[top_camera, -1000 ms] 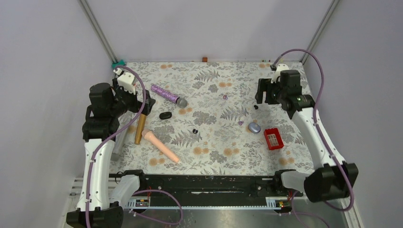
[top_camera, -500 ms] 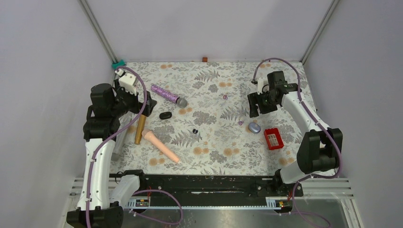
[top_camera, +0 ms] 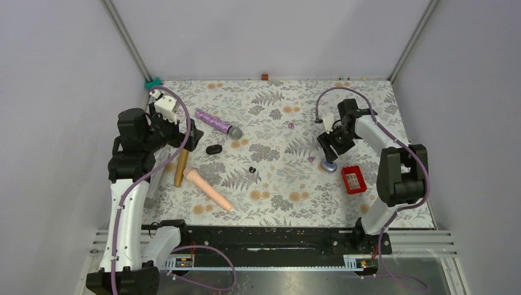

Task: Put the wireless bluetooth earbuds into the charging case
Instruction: Pick up the charging case at the center of the board.

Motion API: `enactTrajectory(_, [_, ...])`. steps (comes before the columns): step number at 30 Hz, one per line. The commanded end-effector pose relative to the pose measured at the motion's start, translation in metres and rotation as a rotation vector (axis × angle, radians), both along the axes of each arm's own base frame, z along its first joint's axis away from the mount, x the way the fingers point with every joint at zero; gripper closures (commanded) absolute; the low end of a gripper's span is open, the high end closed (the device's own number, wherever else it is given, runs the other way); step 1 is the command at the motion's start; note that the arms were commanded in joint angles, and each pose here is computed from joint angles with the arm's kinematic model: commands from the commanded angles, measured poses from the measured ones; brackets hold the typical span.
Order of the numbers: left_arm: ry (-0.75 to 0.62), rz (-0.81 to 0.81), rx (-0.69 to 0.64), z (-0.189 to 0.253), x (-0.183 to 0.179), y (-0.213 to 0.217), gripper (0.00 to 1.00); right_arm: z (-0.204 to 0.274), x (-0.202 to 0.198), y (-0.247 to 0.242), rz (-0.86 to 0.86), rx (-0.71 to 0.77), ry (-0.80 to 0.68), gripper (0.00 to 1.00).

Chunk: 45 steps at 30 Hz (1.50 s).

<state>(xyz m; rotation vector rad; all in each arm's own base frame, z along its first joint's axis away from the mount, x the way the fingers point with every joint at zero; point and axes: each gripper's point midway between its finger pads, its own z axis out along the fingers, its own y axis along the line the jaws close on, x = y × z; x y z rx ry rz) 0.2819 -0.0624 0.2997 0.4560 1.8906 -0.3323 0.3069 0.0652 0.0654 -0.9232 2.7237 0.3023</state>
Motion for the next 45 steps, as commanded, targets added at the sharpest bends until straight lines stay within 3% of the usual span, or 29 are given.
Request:
enactTrajectory(1, [-0.077, -0.026, 0.006, 0.016, 0.005, -0.002, 0.02, -0.012, 0.004, -0.006, 0.095, -0.073, -0.011, 0.32])
enactTrajectory(13, [-0.069, -0.033, 0.006, 0.013, 0.006, -0.003, 0.02, -0.044, -0.015, -0.006, 0.234, -0.227, 0.027, 0.33])
enactTrajectory(19, [-0.069, -0.036, 0.005, 0.013, 0.006, -0.003, 0.02, -0.045, -0.016, -0.002, 0.251, -0.236, 0.022, 0.37])
enactTrajectory(38, [-0.077, -0.042, 0.003, 0.015, 0.004, -0.005, 0.02, -0.044, -0.013, 0.004, 0.287, -0.307, 0.015, 0.35])
enactTrajectory(45, [-0.077, -0.047, 0.002, 0.015, 0.003, -0.005, 0.01, -0.038, -0.014, 0.009, 0.313, -0.316, -0.007, 0.54])
